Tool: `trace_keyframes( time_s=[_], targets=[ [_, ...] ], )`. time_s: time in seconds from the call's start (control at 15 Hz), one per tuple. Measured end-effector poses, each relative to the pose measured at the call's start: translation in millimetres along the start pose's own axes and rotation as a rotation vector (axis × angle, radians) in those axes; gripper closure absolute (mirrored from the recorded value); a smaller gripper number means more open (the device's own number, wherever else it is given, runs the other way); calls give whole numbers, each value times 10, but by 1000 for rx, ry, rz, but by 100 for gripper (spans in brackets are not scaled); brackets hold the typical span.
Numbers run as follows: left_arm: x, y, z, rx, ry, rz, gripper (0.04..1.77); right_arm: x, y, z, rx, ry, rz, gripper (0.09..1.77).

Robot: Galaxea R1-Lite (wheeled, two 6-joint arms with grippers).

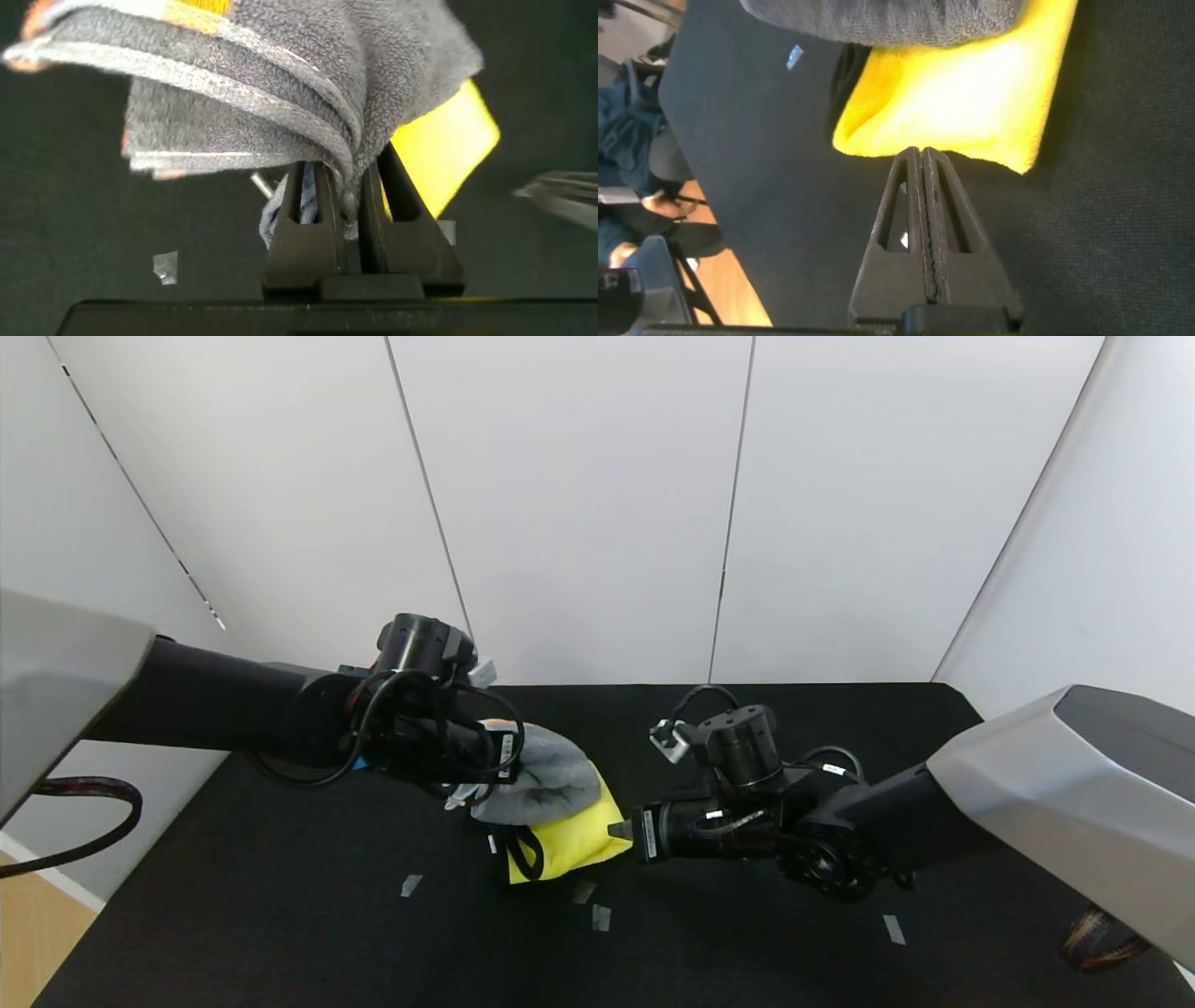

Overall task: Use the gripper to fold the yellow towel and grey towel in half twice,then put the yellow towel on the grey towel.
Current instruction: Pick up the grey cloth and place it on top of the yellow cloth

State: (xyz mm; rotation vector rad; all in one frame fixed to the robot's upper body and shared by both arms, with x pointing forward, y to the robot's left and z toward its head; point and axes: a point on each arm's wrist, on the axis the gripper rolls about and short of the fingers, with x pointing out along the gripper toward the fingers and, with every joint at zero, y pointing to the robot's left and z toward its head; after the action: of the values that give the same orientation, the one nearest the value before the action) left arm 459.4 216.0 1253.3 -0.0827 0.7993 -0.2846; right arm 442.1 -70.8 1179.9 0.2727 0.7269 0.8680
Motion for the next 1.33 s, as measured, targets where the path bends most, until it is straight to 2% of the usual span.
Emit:
trace_keyframes(
  time_s=[0.13,0.27,0.47,0.6,0.8,1.0,1.27,1.33],
  targets=[
    [-47,-41,36,7,-16,-9,160,-7,-3,7,2,-2,-1,174],
    [-91,-68,50,6,-2,-10,160,-32,-7,16,28,-5,-2,174],
    [-244,-228,204,22,-33,-40,160,-86,-20,42,38,-14,-6,174],
    [-291,-272,206,6,-36,-48,160,-126,-29,58,45,-20,-9,174],
    [-316,-457,-50,15,40,-80,160,-237,-75,121,55,-46,-22,174],
    [-276,-459,-253,23,101,-73,160,-262,-66,138,63,-51,-21,174],
    [-209,-453,-398,29,109,-77,160,-271,-59,146,62,-54,-20,174],
    [-181,-460,-404,32,79,-84,160,-273,-60,148,62,-54,-20,174]
  ],
)
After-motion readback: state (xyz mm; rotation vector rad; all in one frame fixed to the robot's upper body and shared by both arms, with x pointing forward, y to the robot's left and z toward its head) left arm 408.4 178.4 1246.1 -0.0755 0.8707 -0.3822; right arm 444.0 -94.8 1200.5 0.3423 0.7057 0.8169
